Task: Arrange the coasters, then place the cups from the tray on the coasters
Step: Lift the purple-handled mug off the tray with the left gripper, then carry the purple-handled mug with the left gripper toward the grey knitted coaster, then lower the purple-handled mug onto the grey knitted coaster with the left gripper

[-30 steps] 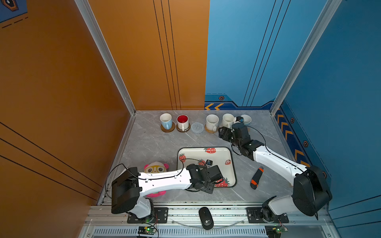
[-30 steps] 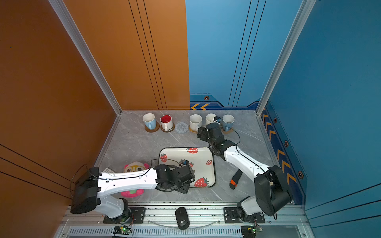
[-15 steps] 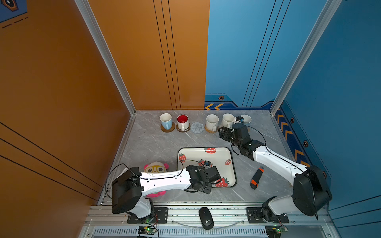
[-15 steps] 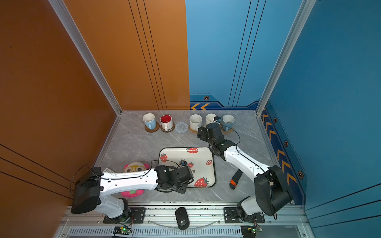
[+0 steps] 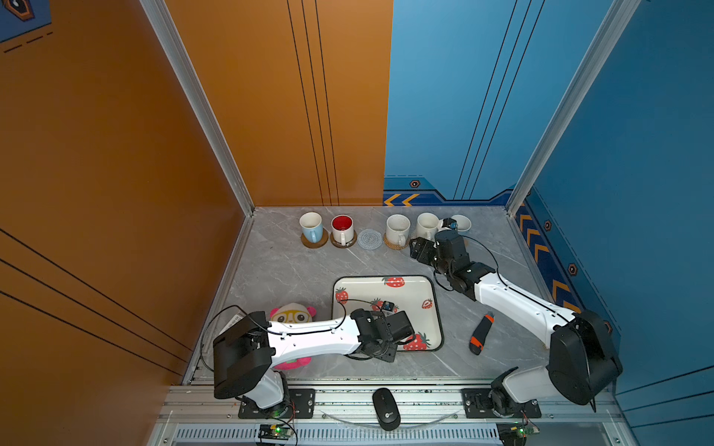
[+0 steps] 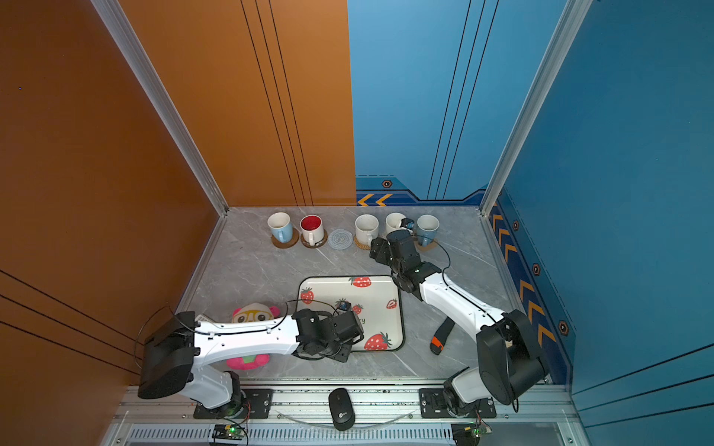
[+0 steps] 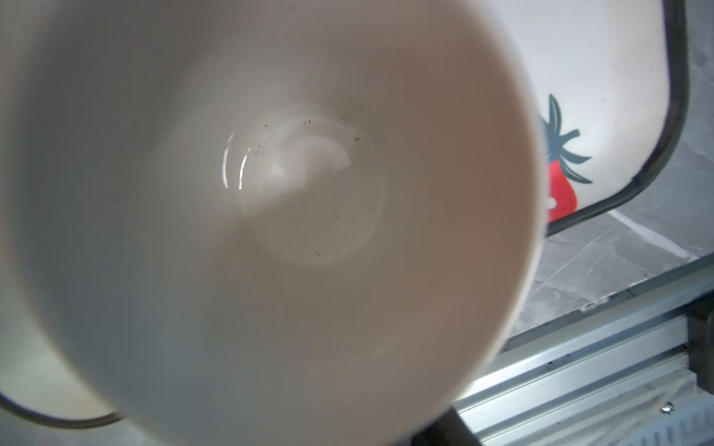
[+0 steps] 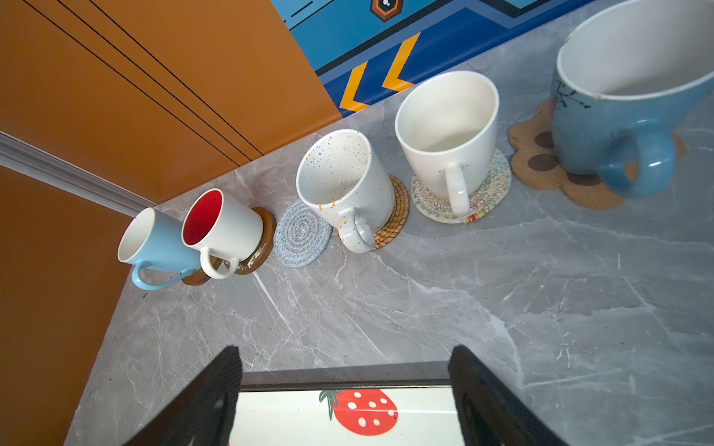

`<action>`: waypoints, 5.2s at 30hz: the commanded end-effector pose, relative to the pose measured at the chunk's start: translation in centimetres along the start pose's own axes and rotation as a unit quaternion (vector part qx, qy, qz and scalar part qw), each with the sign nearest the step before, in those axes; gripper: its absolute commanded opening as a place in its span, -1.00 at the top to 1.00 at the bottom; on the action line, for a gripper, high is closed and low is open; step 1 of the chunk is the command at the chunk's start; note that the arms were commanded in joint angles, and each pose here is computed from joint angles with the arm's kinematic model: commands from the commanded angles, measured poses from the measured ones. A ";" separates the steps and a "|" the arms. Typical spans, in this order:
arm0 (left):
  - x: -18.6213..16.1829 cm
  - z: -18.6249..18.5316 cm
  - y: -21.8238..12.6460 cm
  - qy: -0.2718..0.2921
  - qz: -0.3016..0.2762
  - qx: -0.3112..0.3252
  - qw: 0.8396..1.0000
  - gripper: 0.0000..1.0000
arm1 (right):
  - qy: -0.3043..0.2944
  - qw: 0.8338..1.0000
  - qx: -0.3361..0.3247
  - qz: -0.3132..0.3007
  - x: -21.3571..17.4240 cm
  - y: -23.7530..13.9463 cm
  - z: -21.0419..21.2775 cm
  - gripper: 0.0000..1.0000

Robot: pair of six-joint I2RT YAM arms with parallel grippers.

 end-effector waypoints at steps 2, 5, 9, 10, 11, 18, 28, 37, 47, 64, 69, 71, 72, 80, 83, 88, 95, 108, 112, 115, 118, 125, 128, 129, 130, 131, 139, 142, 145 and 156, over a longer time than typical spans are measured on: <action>0.2 -0.1 0.3 0.009 -0.003 0.013 1.000 0.15 | 0.006 1.000 0.000 0.009 -0.3 0.4 -0.2 -0.66; 0.3 -0.2 0.4 0.010 -0.004 0.012 1.000 0.20 | 0.006 1.000 0.001 0.010 -0.3 0.5 -0.2 -0.66; 0.3 -0.2 0.5 0.011 -0.004 0.012 1.000 0.34 | 0.006 1.000 0.002 0.010 -0.4 0.5 -0.1 -0.66; 0.3 -0.2 0.5 0.012 -0.005 0.012 1.000 0.35 | 0.006 1.000 0.002 0.011 -0.4 0.6 -0.1 -0.66; 0.3 -0.2 0.6 0.011 -0.004 0.013 1.000 0.37 | 0.006 1.000 0.003 0.010 -0.3 0.6 -0.1 -0.66; 0.4 -0.2 0.6 0.015 -0.006 0.014 1.000 0.70 | 0.000 1.000 0.005 0.017 -0.1 0.2 0.2 -0.66; 1.0 -0.9 -0.1 0.014 -0.015 0.002 1.000 1.00 | -0.003 1.000 0.004 0.015 0.0 -0.2 0.2 -0.66; 1.3 -0.6 -0.6 0.007 -0.035 0.005 0.999 1.00 | -0.005 1.000 0.008 0.018 0.0 0.0 0.6 -0.66; 1.6 -0.2 -2.1 -0.004 -0.062 -0.006 0.998 1.00 | -0.008 1.000 0.010 0.017 0.0 -0.3 0.8 -0.66; 2.0 1.2 -3.8 -0.016 -0.086 -0.004 0.996 1.00 | -0.011 1.000 0.014 0.017 0.0 -0.4 1.0 -0.66; 2.7 1.5 -4.6 -0.020 -0.095 -0.011 0.995 1.00 | -0.014 1.000 0.017 0.021 -0.1 0.1 1.3 -0.65; 2.8 1.9 -4.6 -0.021 -0.092 -0.004 0.996 1.00 | -0.014 0.999 0.019 0.023 -0.1 0.2 1.5 -0.65; 2.9 2.2 -4.6 -0.022 -0.090 0.002 0.996 1.00 | -0.015 0.999 0.021 0.023 -0.1 0.3 1.5 -0.65; 5.3 2.5 -7.4 -0.035 -0.125 -0.012 0.991 1.00 | -0.021 0.999 0.028 0.038 -0.3 1.5 2.2 -0.65; 6.2 2.9 -7.8 -0.035 -0.131 -0.011 0.991 1.00 | -0.026 0.998 0.037 0.048 -0.4 2.0 2.9 -0.64; 8.3 3.7 -8.3 -0.037 -0.146 0.000 0.989 1.00 | -0.045 0.997 0.045 0.047 -0.3 1.4 4.3 -0.64; 11.6 4.7 -8.6 -0.039 -0.155 0.008 0.987 1.00 | -0.062 0.996 0.037 0.042 0.1 0.4 4.9 -0.64; 17.0 5.3 -6.3 -0.043 -0.150 -0.003 0.988 1.00 | -0.083 0.996 0.000 0.035 0.8 -1.2 4.2 -0.65; 19.2 5.6 -5.8 -0.039 -0.153 0.004 0.987 1.00 | -0.093 0.995 -0.010 0.036 1.2 -2.0 4.0 -0.65; 20.9 5.8 -5.3 -0.040 -0.153 0.007 0.987 1.00 | -0.093 0.995 -0.019 0.030 1.3 -2.6 3.5 -0.66; 22.6 5.6 -4.7 -0.036 -0.151 0.003 0.988 1.00 | -0.090 0.995 -0.021 0.025 1.5 -3.3 3.1 -0.66; 26.3 6.0 -3.3 -0.039 -0.150 -0.004 0.988 1.00 | -0.088 0.996 -0.031 0.012 1.7 -5.5 2.1 -0.67; 27.7 6.0 -3.0 -0.039 -0.152 -0.004 0.988 1.00 | -0.083 0.996 -0.036 0.000 2.0 -6.4 1.5 -0.67; 28.0 6.0 -2.9 -0.038 -0.152 -0.002 0.988 1.00 | -0.083 0.996 -0.039 -0.002 2.1 -6.6 1.3 -0.67; 28.3 6.0 -2.8 -0.036 -0.152 0.001 0.988 1.00 | -0.081 0.996 -0.040 -0.005 2.1 -6.9 1.1 -0.67; 28.7 6.1 -2.7 -0.035 -0.152 0.004 0.988 1.00 | -0.080 0.996 -0.042 -0.009 2.2 -7.1 0.9 -0.67; 30.5 6.3 -1.0 -0.043 -0.147 0.012 0.988 1.00 | -0.071 0.996 -0.052 -0.018 2.3 -8.1 -0.3 -0.67; 30.9 6.6 -0.4 -0.047 -0.146 0.019 0.988 1.00 | -0.069 0.996 -0.053 -0.021 2.4 -8.2 -0.6 -0.68; 31.3 6.8 0.0 -0.051 -0.147 0.026 0.987 1.00 | -0.068 0.996 -0.054 -0.019 2.3 -8.3 -0.7 -0.69; 32.9 7.4 1.3 -0.069 -0.151 0.031 0.986 1.00 | -0.065 0.996 -0.057 -0.020 2.3 -8.4 -1.2 -0.69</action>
Point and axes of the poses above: each gripper's point midway between its finger pads, its own y axis out along the fingers, its own z axis along the line the jaws close on, x = y × z, the point moved 8 cm from there along -y, back along the fingers, and after that the axes turned 10 degrees about -y, right-handed, at the moved point
